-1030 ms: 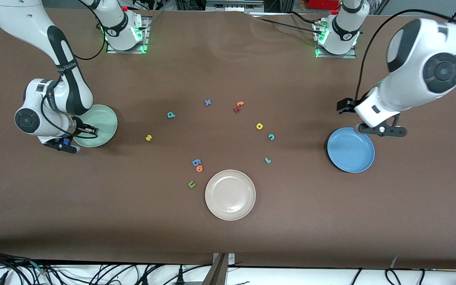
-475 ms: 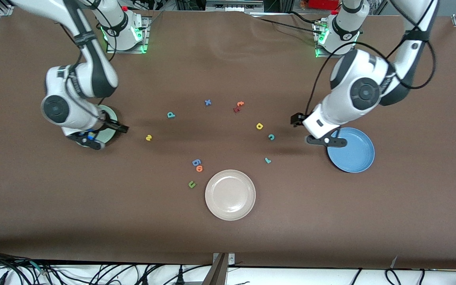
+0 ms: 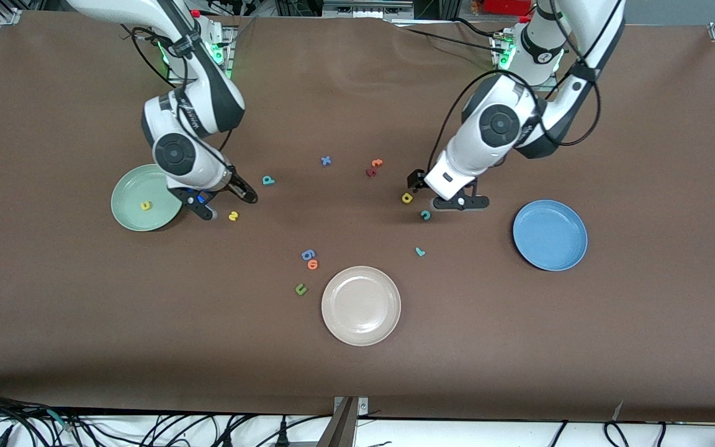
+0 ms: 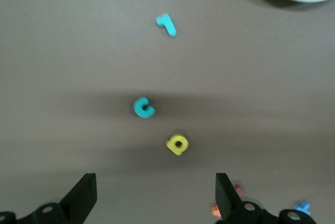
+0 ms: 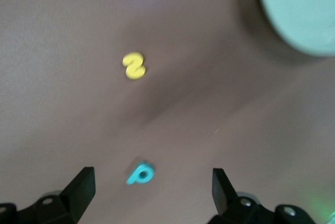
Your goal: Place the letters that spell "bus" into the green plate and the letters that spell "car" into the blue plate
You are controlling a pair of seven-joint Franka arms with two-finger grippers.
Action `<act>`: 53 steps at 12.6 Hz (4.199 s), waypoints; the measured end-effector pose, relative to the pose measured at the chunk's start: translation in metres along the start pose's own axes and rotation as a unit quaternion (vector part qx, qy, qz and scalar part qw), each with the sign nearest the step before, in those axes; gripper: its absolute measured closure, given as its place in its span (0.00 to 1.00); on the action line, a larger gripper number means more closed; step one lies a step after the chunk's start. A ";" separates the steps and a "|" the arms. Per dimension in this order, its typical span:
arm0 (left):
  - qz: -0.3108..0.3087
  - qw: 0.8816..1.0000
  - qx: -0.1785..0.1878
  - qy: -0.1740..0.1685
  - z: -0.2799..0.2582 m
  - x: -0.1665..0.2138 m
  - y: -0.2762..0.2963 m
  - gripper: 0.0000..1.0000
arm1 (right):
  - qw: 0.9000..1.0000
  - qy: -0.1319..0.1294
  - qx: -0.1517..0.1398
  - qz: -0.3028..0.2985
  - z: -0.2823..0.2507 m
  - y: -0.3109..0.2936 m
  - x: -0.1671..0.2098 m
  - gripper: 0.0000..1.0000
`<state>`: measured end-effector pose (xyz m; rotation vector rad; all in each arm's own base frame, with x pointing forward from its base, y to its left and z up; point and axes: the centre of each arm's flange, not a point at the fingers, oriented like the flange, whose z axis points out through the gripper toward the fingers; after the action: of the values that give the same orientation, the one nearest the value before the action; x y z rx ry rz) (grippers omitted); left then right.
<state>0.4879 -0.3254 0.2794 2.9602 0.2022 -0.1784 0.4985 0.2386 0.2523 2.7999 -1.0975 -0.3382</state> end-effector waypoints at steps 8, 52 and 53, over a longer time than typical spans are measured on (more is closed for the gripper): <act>-0.056 0.996 0.058 0.039 0.091 -0.015 0.016 0.00 | 0.996 0.002 0.054 0.071 0.063 -0.004 -0.043 0.07; -0.074 0.992 0.105 0.007 0.106 -0.004 0.033 0.67 | 0.983 -0.023 -0.033 -0.182 0.057 0.155 0.182 0.48; -0.075 0.990 0.121 0.003 0.094 0.005 0.035 0.67 | 0.982 -0.020 -0.030 -0.185 0.054 0.151 0.180 0.36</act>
<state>0.4880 -0.3751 0.1919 3.1861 0.4329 -0.2282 0.5144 0.0037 0.1986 2.9418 -0.5533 -0.4528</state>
